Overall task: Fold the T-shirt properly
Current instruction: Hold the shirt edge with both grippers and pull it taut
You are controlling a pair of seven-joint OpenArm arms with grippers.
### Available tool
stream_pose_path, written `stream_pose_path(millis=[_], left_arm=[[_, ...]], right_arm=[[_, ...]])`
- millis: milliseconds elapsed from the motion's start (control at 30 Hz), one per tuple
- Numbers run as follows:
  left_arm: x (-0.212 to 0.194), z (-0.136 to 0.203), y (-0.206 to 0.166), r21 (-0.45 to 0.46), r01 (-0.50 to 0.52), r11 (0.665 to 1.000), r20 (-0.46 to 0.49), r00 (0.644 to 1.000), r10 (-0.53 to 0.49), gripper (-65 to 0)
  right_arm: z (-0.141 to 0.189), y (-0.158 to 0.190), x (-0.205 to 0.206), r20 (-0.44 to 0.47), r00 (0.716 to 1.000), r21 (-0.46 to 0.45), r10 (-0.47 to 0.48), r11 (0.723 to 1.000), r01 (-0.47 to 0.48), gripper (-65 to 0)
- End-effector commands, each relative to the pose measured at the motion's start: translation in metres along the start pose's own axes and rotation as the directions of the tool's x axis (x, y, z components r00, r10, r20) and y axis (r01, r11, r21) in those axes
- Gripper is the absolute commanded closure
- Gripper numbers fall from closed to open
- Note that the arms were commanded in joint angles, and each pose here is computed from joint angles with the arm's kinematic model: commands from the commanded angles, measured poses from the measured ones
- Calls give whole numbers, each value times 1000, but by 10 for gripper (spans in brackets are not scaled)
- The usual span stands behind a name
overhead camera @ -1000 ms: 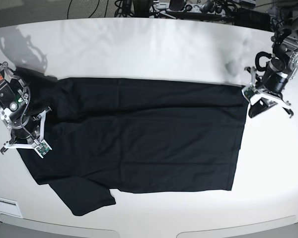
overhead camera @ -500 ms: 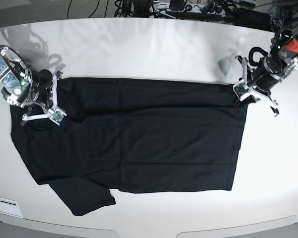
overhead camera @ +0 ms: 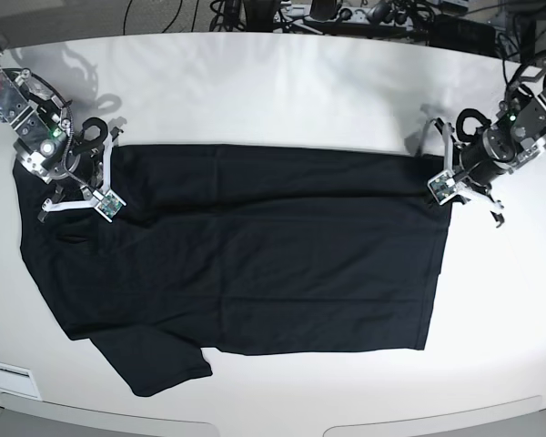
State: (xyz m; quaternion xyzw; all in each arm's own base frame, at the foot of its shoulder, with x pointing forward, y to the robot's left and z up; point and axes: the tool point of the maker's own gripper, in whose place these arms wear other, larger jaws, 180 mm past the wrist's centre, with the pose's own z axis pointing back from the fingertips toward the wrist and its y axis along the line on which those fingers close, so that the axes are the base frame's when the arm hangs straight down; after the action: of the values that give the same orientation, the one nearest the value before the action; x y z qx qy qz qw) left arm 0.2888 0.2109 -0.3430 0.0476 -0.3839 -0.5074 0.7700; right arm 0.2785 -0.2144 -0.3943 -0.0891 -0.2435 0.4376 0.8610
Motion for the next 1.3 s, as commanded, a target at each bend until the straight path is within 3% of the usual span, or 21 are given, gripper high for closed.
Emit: stream_pose_path(millis=[0,200,433,567,867,1100,1267], left_arm=[[-1,0,13,21,8,1000,2,1000,-8,0],[-13,-10,-22,-142,9,990,-24,1000,-13,0],[-19,1,-41,-235,35,971,-107,992,-62,0],[-24,12,-36,-245,25,969,-138,989,-60,0],[-43,37,-14,-232,53,971,-202,974,-102,0],[-26,38,-25,-258,34,966,-157,985,-77,0],[-15,46,-46,-310,56,949,-134,986,-102,0]], right_arm=[[4,-8,-1,-4,1000,-8,11,1000,-11,0],[5,15,-5,-27,1000,119,0,993,3,0],[6,22,-10,-55,998,157,-14,987,23,0],[8,27,-9,-48,999,182,-4,983,13,0],[12,29,-37,-129,992,184,15,983,9,0],[16,66,-75,-211,976,221,59,975,-11,0],[28,92,-83,-218,970,219,105,974,-57,0]])
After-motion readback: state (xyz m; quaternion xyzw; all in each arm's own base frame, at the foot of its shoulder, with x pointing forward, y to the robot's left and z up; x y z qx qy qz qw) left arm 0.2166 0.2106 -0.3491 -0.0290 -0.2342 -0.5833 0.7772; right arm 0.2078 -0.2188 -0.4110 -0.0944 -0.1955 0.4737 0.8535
